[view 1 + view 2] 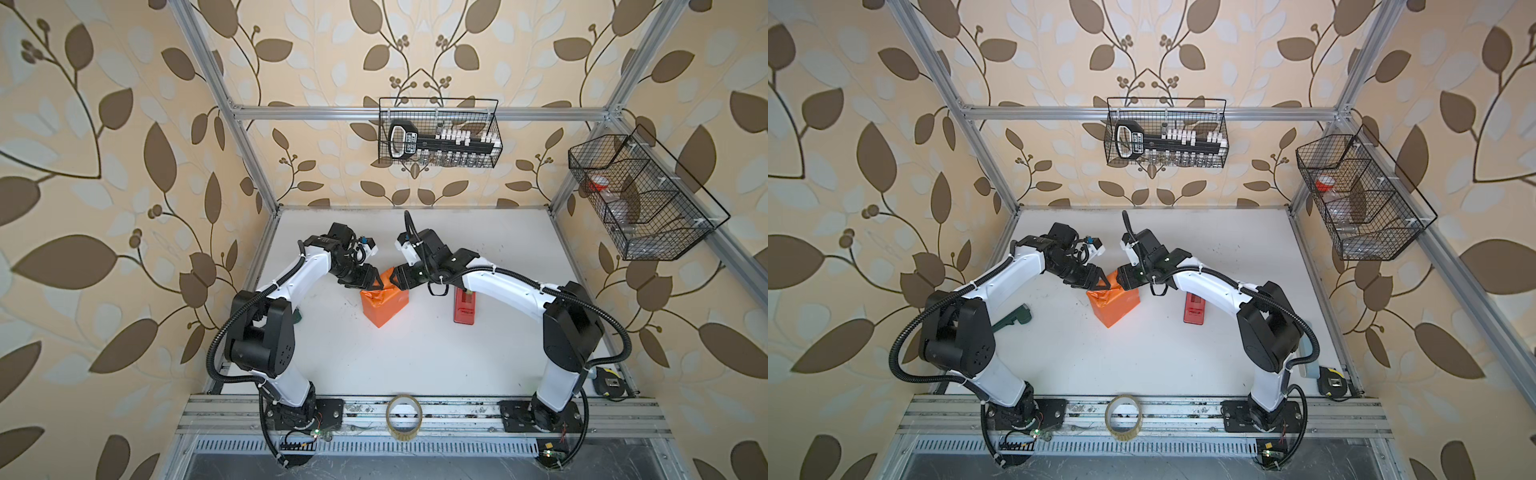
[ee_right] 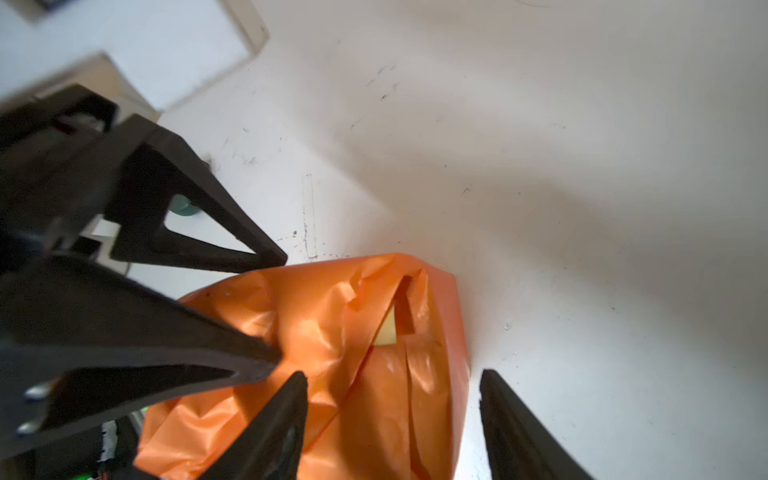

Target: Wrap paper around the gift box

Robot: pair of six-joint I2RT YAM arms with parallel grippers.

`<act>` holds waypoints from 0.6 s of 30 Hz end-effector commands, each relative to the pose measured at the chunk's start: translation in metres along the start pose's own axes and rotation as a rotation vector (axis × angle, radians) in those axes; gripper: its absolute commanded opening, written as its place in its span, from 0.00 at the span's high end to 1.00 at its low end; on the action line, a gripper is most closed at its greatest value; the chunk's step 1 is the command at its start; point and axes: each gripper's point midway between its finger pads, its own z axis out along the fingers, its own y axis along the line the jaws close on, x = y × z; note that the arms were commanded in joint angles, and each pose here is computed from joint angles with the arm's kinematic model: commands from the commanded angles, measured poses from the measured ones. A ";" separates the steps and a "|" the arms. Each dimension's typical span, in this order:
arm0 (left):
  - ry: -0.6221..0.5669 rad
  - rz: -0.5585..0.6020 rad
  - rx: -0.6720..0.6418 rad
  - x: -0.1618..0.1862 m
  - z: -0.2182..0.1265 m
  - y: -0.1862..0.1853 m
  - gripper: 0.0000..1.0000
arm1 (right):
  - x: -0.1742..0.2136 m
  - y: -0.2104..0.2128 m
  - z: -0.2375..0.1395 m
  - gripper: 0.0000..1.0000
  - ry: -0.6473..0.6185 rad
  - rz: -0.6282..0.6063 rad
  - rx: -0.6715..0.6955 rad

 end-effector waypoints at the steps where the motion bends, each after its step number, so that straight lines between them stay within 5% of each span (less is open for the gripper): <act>1: 0.089 -0.011 -0.116 0.024 0.003 0.022 0.43 | 0.028 -0.007 0.007 0.36 0.075 -0.056 0.055; 6: 0.093 -0.010 -0.133 0.025 0.004 0.027 0.43 | 0.037 -0.015 0.001 0.36 0.090 -0.097 0.094; 12: 0.097 -0.004 -0.144 0.024 0.005 0.029 0.42 | -0.002 -0.054 -0.071 0.36 -0.055 -0.016 0.203; 18: 0.104 -0.010 -0.137 0.023 0.007 0.029 0.42 | 0.069 -0.138 -0.121 0.35 0.023 0.219 0.526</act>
